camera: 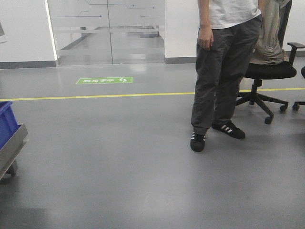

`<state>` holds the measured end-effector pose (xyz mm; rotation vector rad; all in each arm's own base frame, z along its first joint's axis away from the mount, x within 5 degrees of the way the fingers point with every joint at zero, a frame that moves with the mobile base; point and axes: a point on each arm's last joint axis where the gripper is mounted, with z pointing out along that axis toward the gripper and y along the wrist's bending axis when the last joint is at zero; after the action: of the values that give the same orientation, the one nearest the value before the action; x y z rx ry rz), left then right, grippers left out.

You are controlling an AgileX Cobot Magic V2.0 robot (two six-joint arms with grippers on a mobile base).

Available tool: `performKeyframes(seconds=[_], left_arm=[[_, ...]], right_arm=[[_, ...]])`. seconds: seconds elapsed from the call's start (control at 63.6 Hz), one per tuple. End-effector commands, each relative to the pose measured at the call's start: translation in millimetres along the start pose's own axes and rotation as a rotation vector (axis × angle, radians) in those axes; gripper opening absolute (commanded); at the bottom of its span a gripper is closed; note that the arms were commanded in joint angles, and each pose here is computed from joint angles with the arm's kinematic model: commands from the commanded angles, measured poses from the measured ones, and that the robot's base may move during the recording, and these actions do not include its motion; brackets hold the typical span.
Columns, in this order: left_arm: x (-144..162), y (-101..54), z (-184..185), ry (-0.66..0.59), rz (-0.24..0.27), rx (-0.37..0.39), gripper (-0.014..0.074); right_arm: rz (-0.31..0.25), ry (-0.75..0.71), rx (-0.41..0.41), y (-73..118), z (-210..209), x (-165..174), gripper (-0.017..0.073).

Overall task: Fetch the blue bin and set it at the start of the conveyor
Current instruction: 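Hold the bin in both grippers while driving to the red conveyor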

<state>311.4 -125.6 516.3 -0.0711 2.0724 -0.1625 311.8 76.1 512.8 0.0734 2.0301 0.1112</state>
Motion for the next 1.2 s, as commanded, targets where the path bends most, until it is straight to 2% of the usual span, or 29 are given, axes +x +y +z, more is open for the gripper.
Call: performKeyframes(seconds=[0.0, 1.18], left_arm=[[-7.1, -2.5, -10.3, -0.062, -0.014, 0.045, -0.0111], [-7.2, -2.4, -10.3, -0.062, -0.013, 0.043, -0.0111]], right_arm=[[-0.001, -0.062, -0.024, 0.7, -8.8, -7.9, -0.0154], [-0.001, -0.062, -0.024, 0.7, -8.8, -7.9, -0.0154]])
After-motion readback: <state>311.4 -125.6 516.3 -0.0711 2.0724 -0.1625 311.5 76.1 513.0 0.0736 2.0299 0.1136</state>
